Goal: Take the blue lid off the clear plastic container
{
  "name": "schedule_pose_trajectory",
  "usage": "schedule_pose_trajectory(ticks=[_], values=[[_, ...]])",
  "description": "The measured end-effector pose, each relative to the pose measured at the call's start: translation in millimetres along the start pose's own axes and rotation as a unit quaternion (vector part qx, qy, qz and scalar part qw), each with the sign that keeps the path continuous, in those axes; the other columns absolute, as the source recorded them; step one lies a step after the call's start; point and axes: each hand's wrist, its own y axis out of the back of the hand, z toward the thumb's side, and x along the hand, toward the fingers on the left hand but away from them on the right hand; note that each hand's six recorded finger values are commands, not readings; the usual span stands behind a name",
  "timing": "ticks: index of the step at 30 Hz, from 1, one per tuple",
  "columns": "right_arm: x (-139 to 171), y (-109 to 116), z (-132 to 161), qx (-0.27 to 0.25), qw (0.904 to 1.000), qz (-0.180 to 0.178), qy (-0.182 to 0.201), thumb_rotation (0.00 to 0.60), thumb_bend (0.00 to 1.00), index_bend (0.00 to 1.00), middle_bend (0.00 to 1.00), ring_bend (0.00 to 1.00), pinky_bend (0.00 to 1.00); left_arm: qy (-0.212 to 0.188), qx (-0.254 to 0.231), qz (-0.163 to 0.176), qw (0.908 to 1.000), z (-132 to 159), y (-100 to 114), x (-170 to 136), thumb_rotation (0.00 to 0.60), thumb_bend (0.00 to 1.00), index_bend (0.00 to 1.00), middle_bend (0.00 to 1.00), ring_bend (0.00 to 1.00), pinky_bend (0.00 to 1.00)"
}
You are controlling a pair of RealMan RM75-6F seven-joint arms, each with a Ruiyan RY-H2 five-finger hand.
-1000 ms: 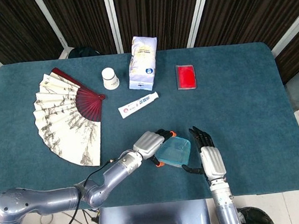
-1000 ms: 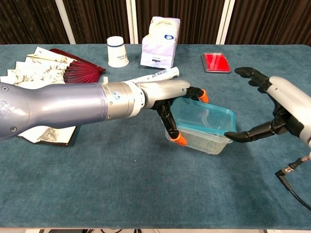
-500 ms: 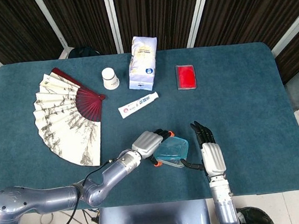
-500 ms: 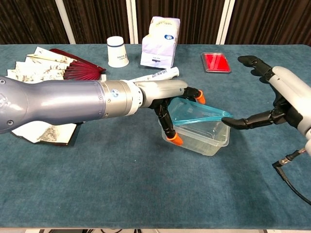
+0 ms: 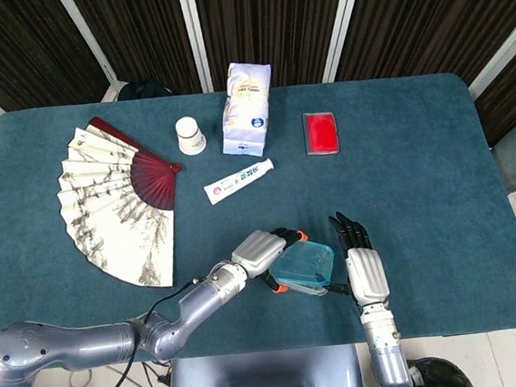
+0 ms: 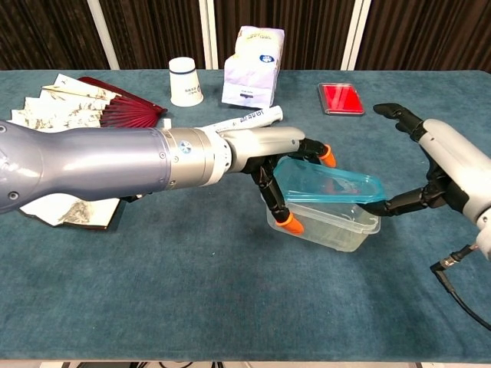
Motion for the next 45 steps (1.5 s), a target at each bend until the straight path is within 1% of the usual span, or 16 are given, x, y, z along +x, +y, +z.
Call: schedule_pose_trajectory(ticks=[1,2,5,6,8,9,11,14,17,21,27,32,37,45], values=[[-0.1,-0.1,0.1,0.0,1.0,0.0,0.0,0.6,0.29,0.12,0.0,0.0,0.0,0.001,0.001,0.001,1.0,-0.6,0.3,-0.2,0.6,0.15,0.21,0.23,0.2,0.39],[-0.2,-0.1,0.2,0.0,1.0,-0.001,0.0,0.6,0.29,0.22,0.01,0.0,0.0,0.001,0.002,0.001,1.0,-1.0,0.6,-0.3,0.6,0.14,0.19,0.22,0.19,0.38],[-0.3,-0.1,0.4,-0.001,1.0,-0.002,0.001,0.6,0.3,0.41,0.06,0.0,0.0,0.003,0.006,0.003,1.0,-2.7,1.2,-0.8,0.6,0.11,0.09,0.15,0.11,0.31],[-0.3,-0.1,0.4,-0.002,1.0,-0.002,0.001,0.6,0.33,0.45,0.07,0.0,0.0,0.004,0.008,0.003,1.0,-3.3,1.4,-0.9,0.6,0.1,0.06,0.12,0.08,0.27],[-0.2,-0.3,0.3,-0.002,1.0,0.0,0.001,0.6,0.4,0.49,0.08,0.0,0.0,0.006,0.013,0.004,0.9999,-4.5,1.6,-1.4,0.6,0.08,0.02,0.07,0.03,0.22],[-0.1,-0.6,0.3,-0.003,1.0,0.001,0.001,0.6,0.43,0.52,0.09,0.0,0.0,0.007,0.015,0.005,0.9998,-4.9,1.5,-1.7,0.6,0.07,0.01,0.05,0.02,0.2],[0.2,-1.1,0.4,-0.003,1.0,0.002,0.001,0.6,0.47,0.55,0.09,0.0,0.0,0.009,0.02,0.004,0.9998,-5.9,0.9,-2.3,0.6,0.03,0.0,0.01,0.0,0.16],[0.3,-1.2,0.2,-0.003,1.0,0.003,0.001,0.6,0.49,0.57,0.09,0.0,0.0,0.011,0.031,0.001,0.9994,-7.3,0.4,-3.5,0.6,0.0,0.0,0.0,0.0,0.13],[-0.1,-1.1,-0.4,-0.002,1.0,0.004,0.0,0.6,0.51,0.58,0.09,0.0,0.0,0.012,0.04,0.004,0.9991,-8.4,2.0,-5.0,0.6,0.0,0.0,0.0,0.0,0.12],[-0.5,-1.2,-1.3,-0.001,1.0,0.004,-0.003,0.6,0.55,0.59,0.1,0.0,0.0,0.014,0.039,0.009,0.9991,-9.9,6.4,-7.3,0.6,0.0,0.0,0.0,0.0,0.12],[-1.5,-1.4,-1.4,-0.003,1.0,0.004,-0.006,0.6,0.56,0.61,0.1,0.0,0.0,0.017,0.035,0.024,0.999,-13.6,16.4,-13.7,0.6,0.0,0.0,0.0,0.0,0.12],[-5.5,0.5,-0.3,-0.015,0.9998,-0.002,-0.016,0.6,0.56,0.62,0.11,0.0,0.0,0.022,0.019,0.052,0.9982,-20.1,29.1,-21.9,0.6,0.0,0.0,0.0,0.0,0.12],[-12.6,6.6,5.5,-0.022,0.9995,-0.014,-0.015,0.6,0.56,0.63,0.11,0.0,0.0,0.027,0.004,0.085,0.996,-30.2,46.5,-37.4,0.6,0.0,0.0,0.0,0.0,0.12],[-20.5,18.7,7.8,-0.024,0.9991,-0.028,-0.019,0.6,0.57,0.64,0.11,0.0,0.0,0.032,0.004,0.115,0.9928,-44.6,71.4,-64.7,0.6,0.0,0.0,0.0,0.0,0.12]])
